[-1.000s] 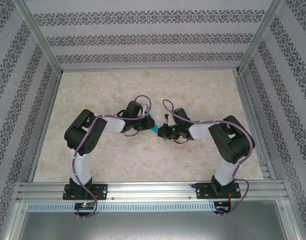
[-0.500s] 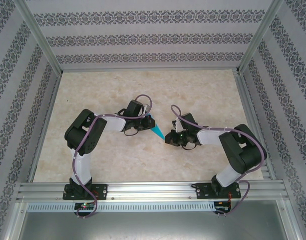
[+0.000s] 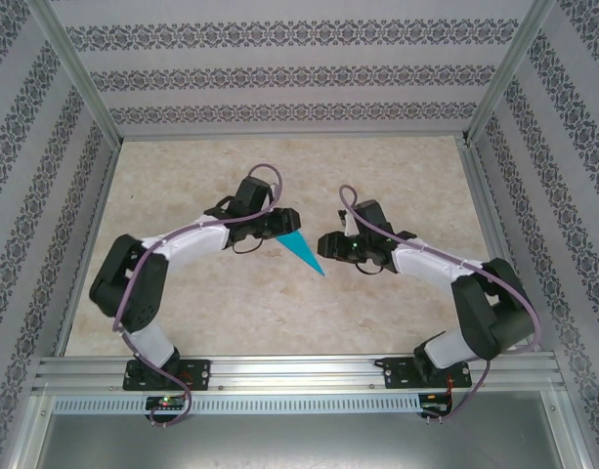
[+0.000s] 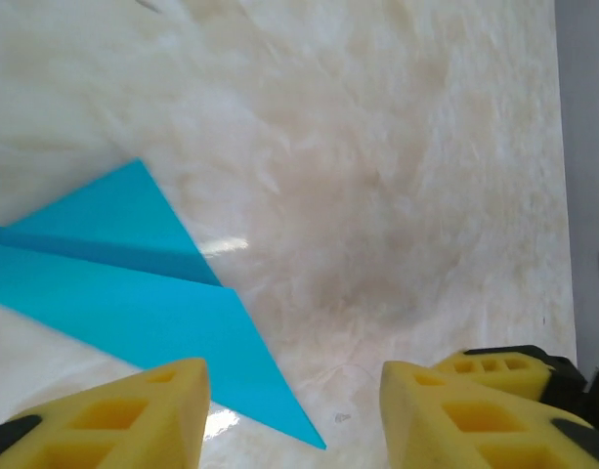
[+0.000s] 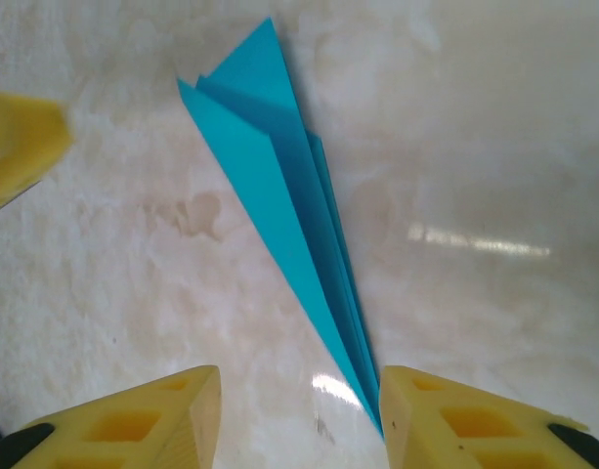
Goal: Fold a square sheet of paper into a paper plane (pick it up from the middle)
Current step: Fold the wing for the fifth time at the center of the table.
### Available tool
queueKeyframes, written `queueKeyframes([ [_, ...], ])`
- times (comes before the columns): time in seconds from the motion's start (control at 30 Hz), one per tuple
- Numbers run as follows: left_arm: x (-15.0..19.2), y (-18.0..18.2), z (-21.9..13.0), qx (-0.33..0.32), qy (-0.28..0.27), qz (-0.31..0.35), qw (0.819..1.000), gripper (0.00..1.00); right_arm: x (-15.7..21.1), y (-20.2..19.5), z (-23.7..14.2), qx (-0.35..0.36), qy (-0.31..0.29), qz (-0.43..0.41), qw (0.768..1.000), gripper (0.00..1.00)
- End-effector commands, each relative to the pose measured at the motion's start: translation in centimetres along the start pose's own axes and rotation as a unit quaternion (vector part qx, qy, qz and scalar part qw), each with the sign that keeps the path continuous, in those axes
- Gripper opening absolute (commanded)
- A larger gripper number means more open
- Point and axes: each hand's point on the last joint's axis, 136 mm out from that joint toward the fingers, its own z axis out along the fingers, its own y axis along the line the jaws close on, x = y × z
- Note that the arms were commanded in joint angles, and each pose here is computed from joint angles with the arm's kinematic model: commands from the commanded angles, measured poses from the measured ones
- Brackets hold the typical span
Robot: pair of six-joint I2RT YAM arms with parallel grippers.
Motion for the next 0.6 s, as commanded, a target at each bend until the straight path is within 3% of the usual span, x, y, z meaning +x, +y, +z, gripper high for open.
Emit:
queueKeyframes([
  [0.0,0.2,5.9,-2.5,-0.12,-0.032,-0.052,0.991,0.56,-1.4,0.2,1.6,0.007,0.003,-0.022,1.0,0.47],
  [0.2,0.7,10.0,-5.3,-0.167,-0.056,-0.1,0.979,0.7,-2.6,1.9,4.8,-0.023,0.037,-0.042,0.998,0.44],
  [0.57,1.2,12.4,-6.5,-0.177,-0.061,-0.116,0.975,0.84,-1.5,2.7,7.5,-0.042,0.08,-0.049,0.995,0.32],
])
